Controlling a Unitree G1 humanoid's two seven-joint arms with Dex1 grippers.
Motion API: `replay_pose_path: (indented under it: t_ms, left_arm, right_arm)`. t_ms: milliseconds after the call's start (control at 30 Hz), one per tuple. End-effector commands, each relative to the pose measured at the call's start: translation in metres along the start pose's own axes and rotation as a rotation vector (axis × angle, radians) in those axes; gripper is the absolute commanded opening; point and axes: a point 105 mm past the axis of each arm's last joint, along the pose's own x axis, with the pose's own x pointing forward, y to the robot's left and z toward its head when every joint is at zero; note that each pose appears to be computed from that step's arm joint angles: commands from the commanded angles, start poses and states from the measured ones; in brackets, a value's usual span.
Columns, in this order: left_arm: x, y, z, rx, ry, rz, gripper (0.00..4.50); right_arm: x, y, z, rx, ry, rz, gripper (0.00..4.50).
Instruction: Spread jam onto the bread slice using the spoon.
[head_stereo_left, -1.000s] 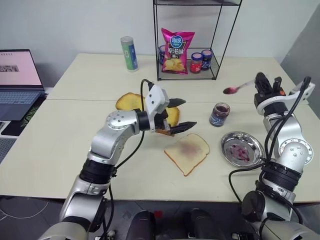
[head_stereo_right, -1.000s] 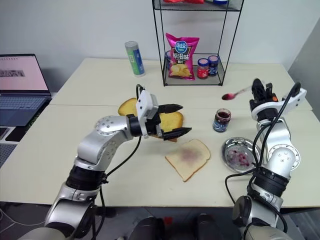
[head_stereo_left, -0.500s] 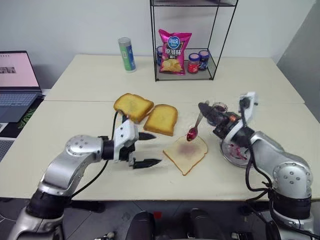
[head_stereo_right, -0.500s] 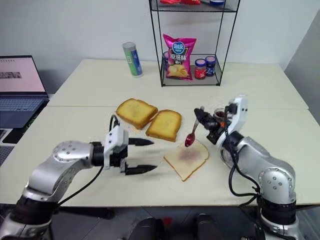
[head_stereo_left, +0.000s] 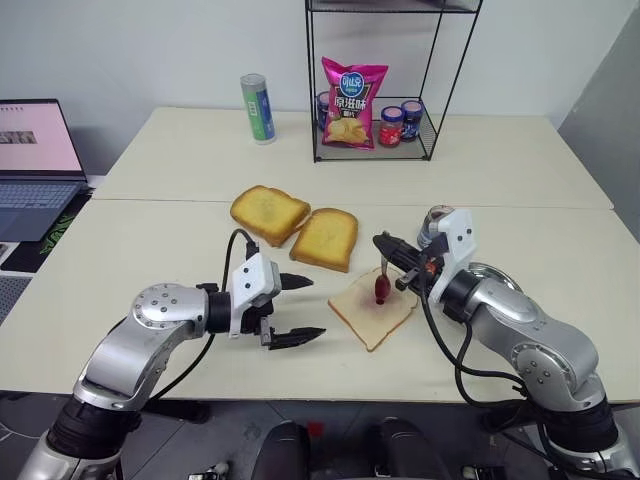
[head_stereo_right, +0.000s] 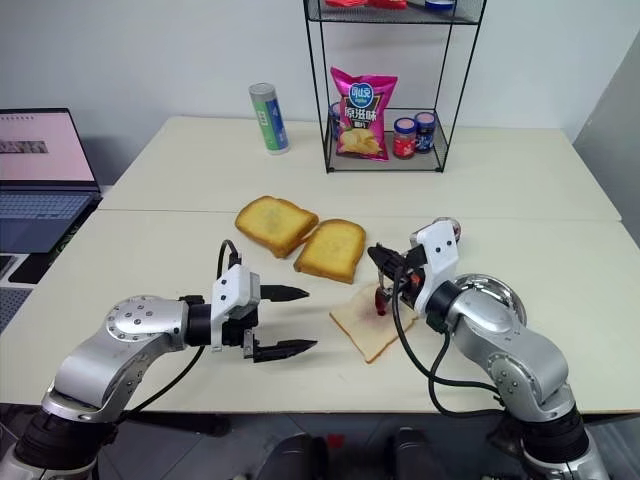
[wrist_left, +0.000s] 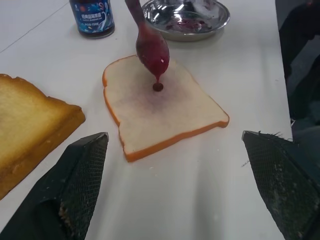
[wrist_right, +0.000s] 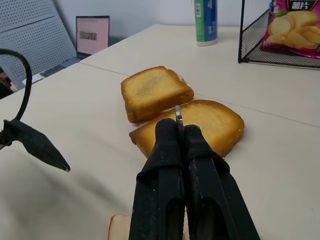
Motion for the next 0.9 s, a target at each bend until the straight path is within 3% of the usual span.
replay_pose_path:
  t_ms: [33,300,567,900]
  left_arm:
    - [0.0,-0.002,0.01,0.015,-0.031,0.004,4.5]
    - [0.001,0.0,0.011,0.016,-0.032,0.01,4.5]
    - [0.001,0.0,0.012,0.021,-0.029,0.012,4.5]
    - [0.001,0.001,0.012,0.023,-0.023,0.02,4.5]
  right_arm:
    - [-0.003,0.003,0.019,-0.034,-0.075,0.026,0.03]
    - [0.0,0.003,0.02,0.222,-0.116,0.058,0.03]
    - [0.015,-0.02,-0.021,0.462,-0.074,-0.02,0.03]
    - [0.001,-0.043,-0.032,0.4,-0.039,-0.109,0.03]
